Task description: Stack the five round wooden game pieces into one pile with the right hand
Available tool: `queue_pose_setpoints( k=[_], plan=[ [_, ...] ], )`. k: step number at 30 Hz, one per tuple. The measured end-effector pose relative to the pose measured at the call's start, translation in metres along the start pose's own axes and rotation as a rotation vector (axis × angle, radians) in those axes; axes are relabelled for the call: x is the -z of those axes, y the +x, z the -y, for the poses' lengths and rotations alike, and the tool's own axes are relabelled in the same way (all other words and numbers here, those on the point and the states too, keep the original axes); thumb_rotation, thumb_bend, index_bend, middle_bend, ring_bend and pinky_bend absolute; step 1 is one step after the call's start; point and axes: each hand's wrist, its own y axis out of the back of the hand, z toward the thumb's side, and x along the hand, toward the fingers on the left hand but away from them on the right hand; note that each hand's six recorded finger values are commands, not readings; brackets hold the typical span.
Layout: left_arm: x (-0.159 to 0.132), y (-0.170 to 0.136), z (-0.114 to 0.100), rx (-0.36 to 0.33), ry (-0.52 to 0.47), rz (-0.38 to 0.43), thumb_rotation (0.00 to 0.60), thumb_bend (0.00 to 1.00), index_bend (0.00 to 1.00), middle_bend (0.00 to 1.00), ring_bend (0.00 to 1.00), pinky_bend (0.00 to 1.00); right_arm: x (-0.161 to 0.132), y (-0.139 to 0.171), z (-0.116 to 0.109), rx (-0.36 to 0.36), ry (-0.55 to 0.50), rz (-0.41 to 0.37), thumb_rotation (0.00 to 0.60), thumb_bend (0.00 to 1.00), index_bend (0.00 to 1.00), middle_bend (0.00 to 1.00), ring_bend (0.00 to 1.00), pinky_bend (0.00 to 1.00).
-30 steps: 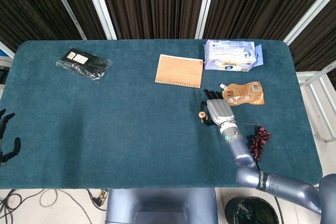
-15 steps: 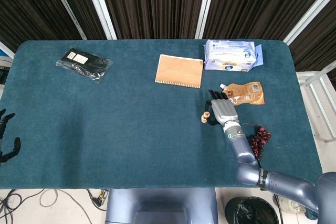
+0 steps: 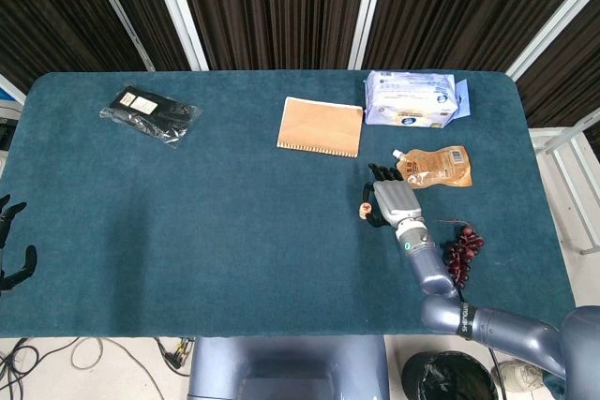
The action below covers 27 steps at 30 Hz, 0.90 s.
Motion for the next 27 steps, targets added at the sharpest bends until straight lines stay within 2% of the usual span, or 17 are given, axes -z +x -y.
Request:
queue_pose_setpoints(
  k=[7,27],
  plan=[
    [-0.0002,0.0001,0.0000,0.000,-0.001,0.001,0.600,0.48,0.14,0.00,0.00,0.00,-0.0006,-0.0004,0.0006,0.000,0.002,0.000,0.600,0.42,0.53,0.00,0.00,0.00],
    [0.0003,0.0003,-0.0001,-0.001,0.002,-0.001,0.600,0.48,0.14,0.00,0.00,0.00,-0.0005,-0.0005,0.0015,-0.005,0.011,0.001,0.600,0.42,0.44,0.00,0.00,0.00]
  ],
)
